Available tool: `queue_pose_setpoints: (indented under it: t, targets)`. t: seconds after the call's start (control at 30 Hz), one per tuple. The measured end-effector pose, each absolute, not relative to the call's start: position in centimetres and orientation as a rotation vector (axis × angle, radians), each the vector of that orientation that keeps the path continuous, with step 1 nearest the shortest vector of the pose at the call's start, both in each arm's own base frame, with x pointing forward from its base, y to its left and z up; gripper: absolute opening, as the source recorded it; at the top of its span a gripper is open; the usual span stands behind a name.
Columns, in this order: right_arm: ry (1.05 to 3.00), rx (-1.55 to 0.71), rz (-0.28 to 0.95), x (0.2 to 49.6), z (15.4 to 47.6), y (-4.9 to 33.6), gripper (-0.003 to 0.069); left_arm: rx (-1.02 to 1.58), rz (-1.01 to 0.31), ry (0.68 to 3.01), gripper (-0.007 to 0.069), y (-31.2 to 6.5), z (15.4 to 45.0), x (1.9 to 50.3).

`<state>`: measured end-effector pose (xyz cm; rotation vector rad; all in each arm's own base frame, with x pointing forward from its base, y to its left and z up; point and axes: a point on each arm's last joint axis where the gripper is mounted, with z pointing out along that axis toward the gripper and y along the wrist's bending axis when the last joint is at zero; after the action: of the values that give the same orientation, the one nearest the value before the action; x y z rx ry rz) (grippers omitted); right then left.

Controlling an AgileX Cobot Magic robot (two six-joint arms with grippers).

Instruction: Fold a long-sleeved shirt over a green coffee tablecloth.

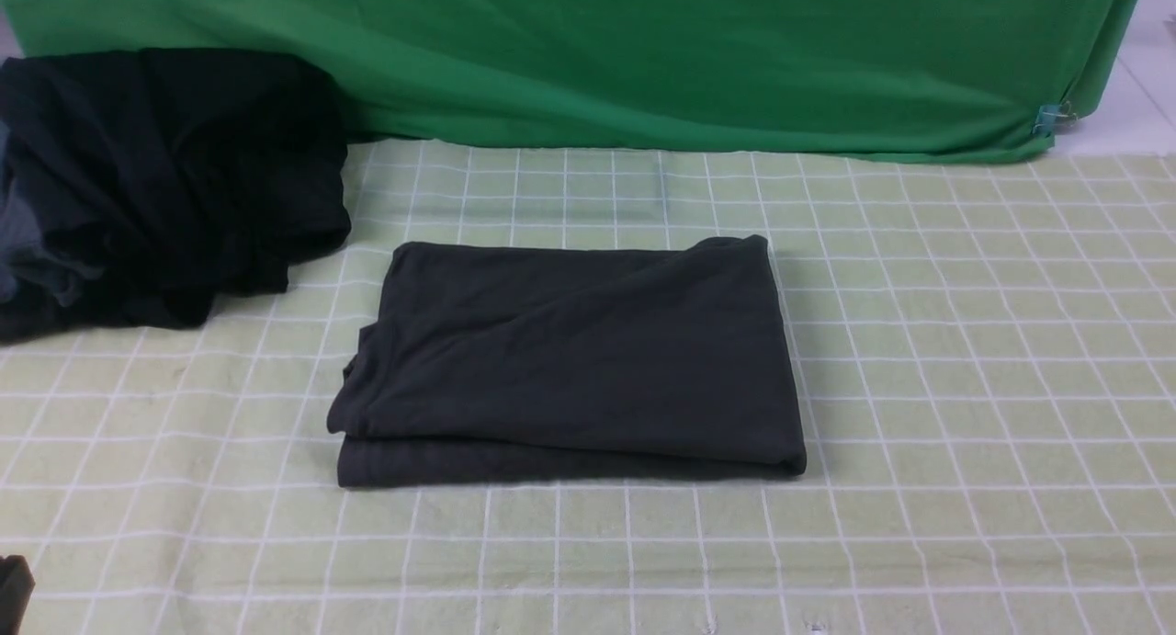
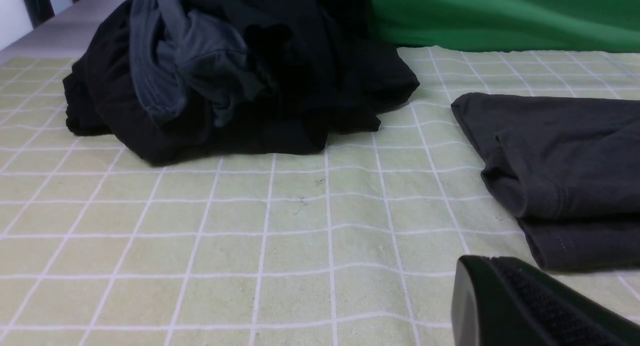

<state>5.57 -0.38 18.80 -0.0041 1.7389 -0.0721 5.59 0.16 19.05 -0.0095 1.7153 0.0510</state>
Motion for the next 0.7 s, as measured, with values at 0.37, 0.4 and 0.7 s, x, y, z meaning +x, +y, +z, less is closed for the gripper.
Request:
queue_pose_setpoints:
  t: [0.37, 0.4, 0.7]
  targets:
    - [1.738, 0.012, -0.061, 5.57, 18.81, -0.39, 0.0239, -0.009, 0.051, 1.715, 0.0018, 0.16, 19.05, 5.59]
    - [1.738, 0.012, -0.061, 5.57, 18.81, -0.39, 0.024, -0.009, 0.051, 1.714, 0.0018, 0.16, 19.05, 5.59]
    - [1.738, 0.012, -0.061, 5.57, 18.81, -0.39, 0.0241, -0.009, 0.051, 1.714, 0.0018, 0.16, 19.05, 5.58]
